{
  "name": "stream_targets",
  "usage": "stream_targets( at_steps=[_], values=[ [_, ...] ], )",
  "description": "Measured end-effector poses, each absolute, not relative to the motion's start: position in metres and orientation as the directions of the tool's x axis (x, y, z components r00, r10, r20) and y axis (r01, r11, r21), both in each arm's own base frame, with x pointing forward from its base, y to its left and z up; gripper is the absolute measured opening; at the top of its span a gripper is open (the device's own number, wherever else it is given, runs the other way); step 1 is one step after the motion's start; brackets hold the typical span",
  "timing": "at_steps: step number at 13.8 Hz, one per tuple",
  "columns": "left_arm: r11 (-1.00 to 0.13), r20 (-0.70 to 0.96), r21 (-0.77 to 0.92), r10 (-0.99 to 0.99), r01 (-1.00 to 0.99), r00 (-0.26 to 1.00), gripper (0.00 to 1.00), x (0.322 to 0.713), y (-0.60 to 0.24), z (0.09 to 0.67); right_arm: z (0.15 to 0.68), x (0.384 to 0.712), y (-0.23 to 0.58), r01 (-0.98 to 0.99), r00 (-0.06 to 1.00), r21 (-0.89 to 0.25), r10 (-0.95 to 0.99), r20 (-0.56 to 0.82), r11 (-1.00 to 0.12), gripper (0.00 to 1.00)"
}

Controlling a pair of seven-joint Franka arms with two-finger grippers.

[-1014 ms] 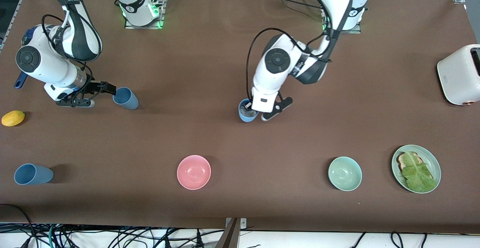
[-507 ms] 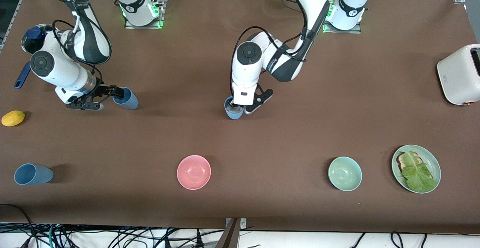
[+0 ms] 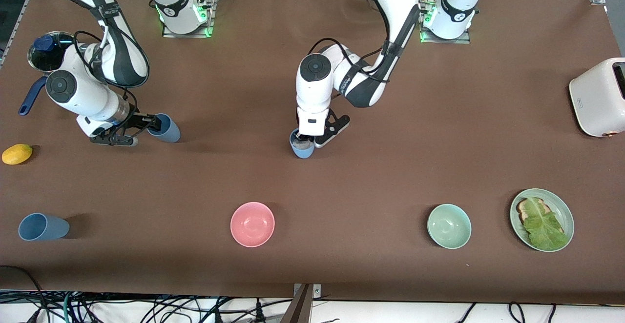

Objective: Stack blue cups with both arms
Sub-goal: 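Carry the tissue cup to mid-table while the right gripper reaches another cup, then set down the tissue cup, open the left gripper while the right gripper grasps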

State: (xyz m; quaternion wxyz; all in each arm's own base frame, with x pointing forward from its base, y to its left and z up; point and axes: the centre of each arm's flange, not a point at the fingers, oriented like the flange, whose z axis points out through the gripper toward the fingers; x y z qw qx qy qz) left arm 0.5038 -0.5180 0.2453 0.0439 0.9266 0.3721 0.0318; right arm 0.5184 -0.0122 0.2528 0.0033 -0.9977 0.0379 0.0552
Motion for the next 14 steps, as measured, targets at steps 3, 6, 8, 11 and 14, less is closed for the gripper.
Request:
stream_targets(
  at_steps=[3,6,8,11,14],
  values=[
    [-0.721,0.03,0.101,0.691,0.686,0.722,0.06,0.503,-0.518,0.241,0.253,0.518,-0.01,-0.079,0.991,-0.003,-0.078,-0.11,-0.997,0.18],
    [-0.721,0.033,0.099,0.691,0.686,0.722,0.06,0.504,-0.517,0.239,0.255,0.52,-0.007,-0.077,0.991,-0.006,-0.076,-0.108,-0.997,0.05],
    [-0.721,0.033,0.099,0.691,0.685,0.722,0.1,0.504,-0.517,0.239,0.26,0.523,0.0,-0.082,0.988,-0.005,-0.081,-0.128,-0.997,0.05],
    [-0.721,0.035,0.104,0.691,0.685,0.722,0.33,0.505,-0.517,0.239,0.298,0.543,0.023,-0.111,0.975,0.006,-0.11,-0.193,-0.994,0.05],
    [-0.72,0.035,0.109,0.691,0.685,0.722,0.48,0.506,-0.517,0.241,0.345,0.562,0.061,-0.137,0.968,0.017,-0.137,-0.209,-0.99,0.05]
  ],
)
